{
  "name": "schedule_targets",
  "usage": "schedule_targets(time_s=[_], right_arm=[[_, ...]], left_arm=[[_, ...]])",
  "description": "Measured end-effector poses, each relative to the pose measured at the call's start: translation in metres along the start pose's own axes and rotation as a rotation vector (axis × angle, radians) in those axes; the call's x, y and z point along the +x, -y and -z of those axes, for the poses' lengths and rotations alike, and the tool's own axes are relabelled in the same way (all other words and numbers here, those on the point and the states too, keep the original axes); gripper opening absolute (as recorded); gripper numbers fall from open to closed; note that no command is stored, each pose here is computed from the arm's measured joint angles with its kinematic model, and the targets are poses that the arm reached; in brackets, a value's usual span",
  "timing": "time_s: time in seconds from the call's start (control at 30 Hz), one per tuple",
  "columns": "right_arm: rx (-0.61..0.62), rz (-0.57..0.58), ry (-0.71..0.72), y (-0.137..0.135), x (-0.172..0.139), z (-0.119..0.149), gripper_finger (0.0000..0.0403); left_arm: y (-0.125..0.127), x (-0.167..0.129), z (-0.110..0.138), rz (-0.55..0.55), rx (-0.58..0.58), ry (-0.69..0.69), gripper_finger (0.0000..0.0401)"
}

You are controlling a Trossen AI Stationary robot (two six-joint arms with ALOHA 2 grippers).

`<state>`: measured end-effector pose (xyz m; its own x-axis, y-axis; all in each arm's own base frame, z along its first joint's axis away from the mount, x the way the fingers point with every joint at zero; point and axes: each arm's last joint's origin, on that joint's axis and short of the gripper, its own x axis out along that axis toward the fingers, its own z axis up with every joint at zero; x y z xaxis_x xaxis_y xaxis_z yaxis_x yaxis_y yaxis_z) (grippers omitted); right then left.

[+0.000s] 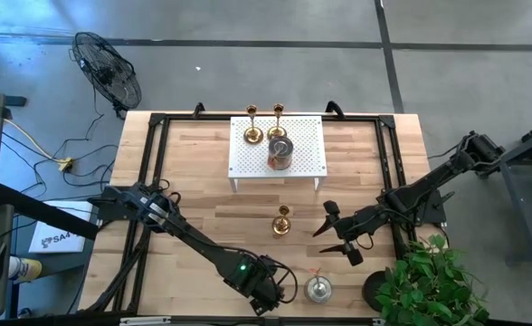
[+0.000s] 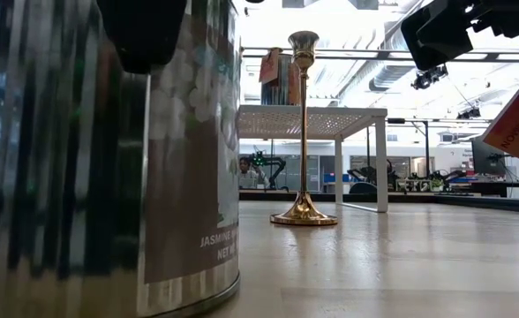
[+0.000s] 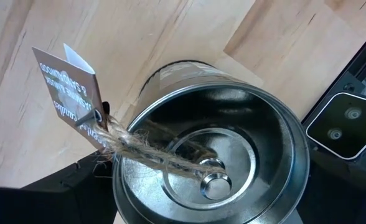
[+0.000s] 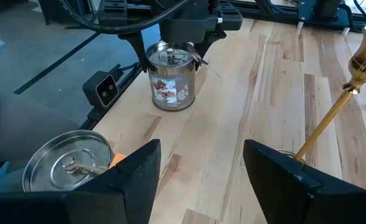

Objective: Pick & Place candle stick holders
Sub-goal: Put the left silver scented candle on the shelf aligned with the other silver scented candle

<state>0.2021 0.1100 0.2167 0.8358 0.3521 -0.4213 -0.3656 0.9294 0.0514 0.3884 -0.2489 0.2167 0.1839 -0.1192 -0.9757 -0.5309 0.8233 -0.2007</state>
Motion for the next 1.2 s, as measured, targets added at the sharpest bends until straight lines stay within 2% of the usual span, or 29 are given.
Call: schedule_targets(time_s=[0.13, 0.27, 0.4, 0.57, 0.67, 0.83, 0.9, 1.03, 1.2], right_arm=[[-0.031, 0.016, 0.064, 0.000, 0.000, -0.006, 0.0224], [-0.012, 0.020, 0.136, 0.000, -0.001, -0.013, 0.0224], [-0.027, 0.017, 0.186, -0.001, -0.002, -0.018, 0.0224], [0.016, -0.032, 0.273, -0.002, -0.004, -0.026, 0.0224], [0.019, -0.061, 0.330, -0.004, -0.005, -0.032, 0.0224], [-0.039, -0.101, 0.411, -0.005, -0.008, -0.039, 0.0224], [-0.064, -0.041, 0.433, -0.004, -0.009, -0.041, 0.0224], [-0.072, 0.221, 0.441, 0.003, -0.012, -0.042, 0.0224], [-0.091, 0.449, 0.430, 0.009, -0.015, -0.043, 0.0224]], left_arm=[[0.000, -0.002, 0.001, -0.002, 0.003, -0.023, 0.0359], [0.000, -0.010, 0.001, -0.011, 0.002, -0.046, 0.0359], [-0.001, -0.036, 0.001, -0.054, -0.005, -0.039, 0.0359], [0.000, -0.077, 0.000, -0.045, -0.025, -0.005, 0.0359], [-0.004, -0.096, 0.001, 0.005, -0.041, 0.018, 0.0359], [-0.011, -0.117, 0.004, -0.006, -0.045, 0.041, 0.0359], [-0.017, -0.124, 0.003, -0.011, -0.043, 0.040, 0.0359], [-0.023, -0.129, 0.002, -0.031, -0.015, 0.032, 0.0359], [-0.026, -0.137, 0.000, -0.020, 0.045, 0.045, 0.0359]])
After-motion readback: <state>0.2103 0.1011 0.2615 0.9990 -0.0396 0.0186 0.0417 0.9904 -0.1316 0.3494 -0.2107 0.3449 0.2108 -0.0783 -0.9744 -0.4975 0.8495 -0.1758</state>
